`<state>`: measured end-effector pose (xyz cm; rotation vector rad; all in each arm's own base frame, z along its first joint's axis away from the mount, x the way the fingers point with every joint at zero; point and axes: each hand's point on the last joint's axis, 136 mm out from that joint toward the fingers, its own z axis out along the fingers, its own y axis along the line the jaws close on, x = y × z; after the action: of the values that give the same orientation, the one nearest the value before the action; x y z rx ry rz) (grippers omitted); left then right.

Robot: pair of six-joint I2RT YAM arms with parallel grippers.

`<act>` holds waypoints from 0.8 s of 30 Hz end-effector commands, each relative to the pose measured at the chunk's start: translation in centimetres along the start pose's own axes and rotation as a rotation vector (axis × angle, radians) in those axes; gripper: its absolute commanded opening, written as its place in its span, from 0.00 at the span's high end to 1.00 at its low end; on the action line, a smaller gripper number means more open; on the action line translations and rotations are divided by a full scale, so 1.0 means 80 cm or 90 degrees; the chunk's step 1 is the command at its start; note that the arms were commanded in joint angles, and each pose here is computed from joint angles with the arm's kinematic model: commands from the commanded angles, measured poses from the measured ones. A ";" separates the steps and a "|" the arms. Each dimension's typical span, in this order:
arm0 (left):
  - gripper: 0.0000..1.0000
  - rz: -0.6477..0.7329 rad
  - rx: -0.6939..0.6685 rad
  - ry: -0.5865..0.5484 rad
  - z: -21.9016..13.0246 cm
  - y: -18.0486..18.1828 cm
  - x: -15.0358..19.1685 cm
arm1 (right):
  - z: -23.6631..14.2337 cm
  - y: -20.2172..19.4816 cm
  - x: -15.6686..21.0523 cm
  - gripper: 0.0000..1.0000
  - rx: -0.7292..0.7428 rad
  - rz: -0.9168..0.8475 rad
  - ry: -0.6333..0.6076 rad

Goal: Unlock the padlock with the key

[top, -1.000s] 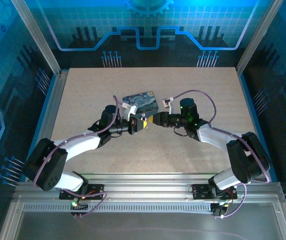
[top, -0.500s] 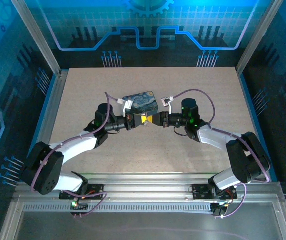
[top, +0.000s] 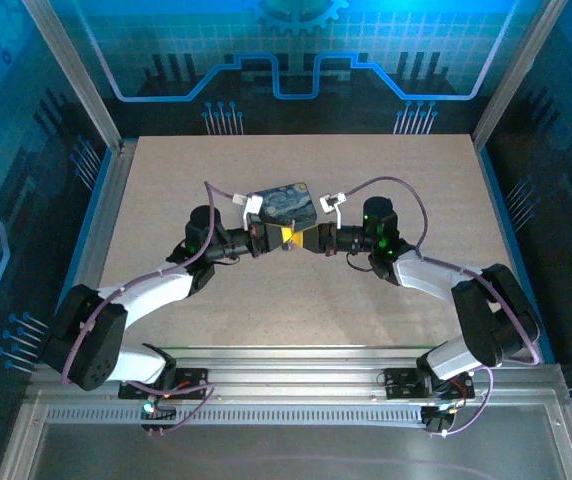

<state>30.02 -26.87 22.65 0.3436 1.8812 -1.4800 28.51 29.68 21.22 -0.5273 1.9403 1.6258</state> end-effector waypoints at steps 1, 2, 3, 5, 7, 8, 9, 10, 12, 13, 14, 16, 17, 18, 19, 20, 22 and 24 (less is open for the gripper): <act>1.00 0.017 0.044 -0.006 -0.006 -0.022 -0.006 | 0.005 0.023 -0.001 0.79 -0.035 -0.052 0.000; 1.00 0.016 0.046 -0.005 -0.006 -0.023 -0.006 | 0.005 0.025 -0.002 0.79 -0.036 -0.057 -0.002; 1.00 0.016 0.049 -0.004 -0.006 -0.024 -0.006 | 0.004 0.028 -0.003 0.79 -0.038 -0.065 -0.003; 1.00 0.013 0.058 0.000 -0.006 -0.028 -0.006 | 0.002 0.035 -0.006 0.80 -0.041 -0.082 -0.009; 1.00 0.010 0.070 0.005 -0.005 -0.032 -0.006 | -0.001 0.045 -0.008 0.81 -0.048 -0.109 -0.013; 1.00 0.010 0.073 0.007 -0.005 -0.033 -0.006 | -0.003 0.049 -0.008 0.81 -0.050 -0.120 -0.014; 1.00 0.009 0.076 0.010 -0.004 -0.034 -0.006 | -0.004 0.052 -0.009 0.81 -0.049 -0.131 -0.016; 1.00 0.005 0.077 0.014 -0.004 -0.034 -0.005 | -0.006 0.056 -0.009 0.82 -0.049 -0.141 -0.018; 1.00 0.003 0.080 0.017 -0.003 -0.034 -0.005 | -0.010 0.063 -0.009 0.86 -0.050 -0.159 -0.021; 1.00 -0.001 0.081 0.020 -0.003 -0.033 -0.004 | -0.011 0.066 -0.009 0.87 -0.051 -0.167 -0.021; 1.00 -0.001 0.081 0.019 -0.003 -0.033 -0.004 | -0.013 0.069 -0.008 0.88 -0.051 -0.172 -0.020; 1.00 -0.005 0.079 0.021 -0.002 -0.031 -0.002 | -0.015 0.072 -0.006 0.91 -0.049 -0.181 -0.017; 1.00 -0.008 0.079 0.022 -0.002 -0.031 -0.002 | -0.016 0.073 -0.005 0.93 -0.048 -0.184 -0.015; 1.00 -0.010 0.079 0.022 -0.001 -0.031 -0.001 | -0.017 0.074 -0.003 0.94 -0.048 -0.186 -0.012; 1.00 -0.011 0.080 0.021 -0.001 -0.031 -0.002 | -0.018 0.074 -0.002 0.95 -0.049 -0.187 -0.009; 1.00 -0.012 0.080 0.020 -0.001 -0.031 -0.003 | -0.018 0.075 -0.001 0.96 -0.049 -0.188 -0.007; 1.00 -0.013 0.082 0.018 0.000 -0.031 -0.004 | -0.018 0.075 0.000 0.98 -0.048 -0.191 -0.006; 1.00 -0.017 0.085 0.020 0.000 -0.031 -0.004 | -0.018 0.074 -0.001 0.99 -0.045 -0.192 -0.007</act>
<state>28.22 -27.54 24.87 0.4326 1.8086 -1.6222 26.14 28.97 24.07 -0.6899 1.8079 1.5086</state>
